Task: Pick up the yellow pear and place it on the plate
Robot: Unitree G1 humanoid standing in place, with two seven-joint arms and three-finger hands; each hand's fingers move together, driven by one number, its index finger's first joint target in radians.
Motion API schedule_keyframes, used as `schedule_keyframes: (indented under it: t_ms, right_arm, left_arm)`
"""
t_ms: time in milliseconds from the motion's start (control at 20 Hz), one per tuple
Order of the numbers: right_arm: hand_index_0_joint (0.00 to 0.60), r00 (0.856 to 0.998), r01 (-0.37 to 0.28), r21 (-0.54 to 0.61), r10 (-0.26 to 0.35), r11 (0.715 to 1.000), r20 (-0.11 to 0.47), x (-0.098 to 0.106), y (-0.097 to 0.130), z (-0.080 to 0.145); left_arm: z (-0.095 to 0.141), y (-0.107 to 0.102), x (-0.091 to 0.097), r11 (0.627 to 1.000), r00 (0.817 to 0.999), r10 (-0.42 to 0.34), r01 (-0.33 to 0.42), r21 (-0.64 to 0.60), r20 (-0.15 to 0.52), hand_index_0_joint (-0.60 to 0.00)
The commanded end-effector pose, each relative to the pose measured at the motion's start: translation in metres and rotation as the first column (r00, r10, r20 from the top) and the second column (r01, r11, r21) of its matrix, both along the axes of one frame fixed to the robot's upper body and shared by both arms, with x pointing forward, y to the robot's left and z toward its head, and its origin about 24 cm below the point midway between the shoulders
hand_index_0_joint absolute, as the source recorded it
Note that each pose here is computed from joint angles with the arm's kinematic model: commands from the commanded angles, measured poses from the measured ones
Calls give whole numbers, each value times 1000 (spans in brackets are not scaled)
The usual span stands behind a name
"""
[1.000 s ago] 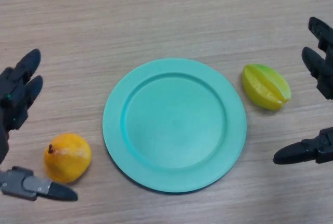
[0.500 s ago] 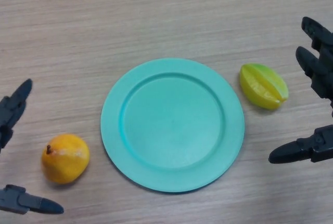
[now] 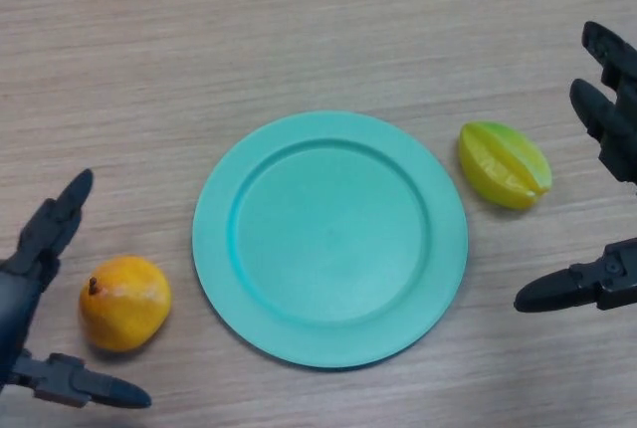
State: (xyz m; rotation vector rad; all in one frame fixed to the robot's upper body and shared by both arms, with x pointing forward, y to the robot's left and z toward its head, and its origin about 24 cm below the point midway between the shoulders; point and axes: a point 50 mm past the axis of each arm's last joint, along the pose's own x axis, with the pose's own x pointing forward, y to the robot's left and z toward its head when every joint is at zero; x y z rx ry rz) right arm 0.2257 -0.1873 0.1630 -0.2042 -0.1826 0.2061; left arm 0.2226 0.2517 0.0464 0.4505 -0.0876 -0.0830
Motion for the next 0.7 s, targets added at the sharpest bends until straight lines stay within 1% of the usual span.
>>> schedule_keyframes:
  t_ms: [50,250,400,500,650,700]
  right_arm:
    - [0,979,40,-27,-34,999,199,-9,-6,29]
    - [0,979,47,-35,-39,998,199,-11,-6,30]
    - [0,979,48,-26,-42,998,197,-11,-6,31]
    - [0,978,52,-28,-46,998,202,-11,-6,31]
    - [0,982,51,-23,-46,998,186,-12,-6,31]
    - [0,981,52,-26,-47,998,187,-12,-5,32]
  left_arm:
    - [28,11,0,998,979,36,-47,49,201,0]
    - [19,12,2,998,982,49,-57,40,181,0]
    - [13,9,4,998,987,56,-56,-1,149,0]
    - [11,6,6,999,989,46,-42,-32,137,0]
    - [8,4,8,999,990,41,-38,-24,138,0]
    - [7,3,9,999,990,42,-40,-18,133,-98]
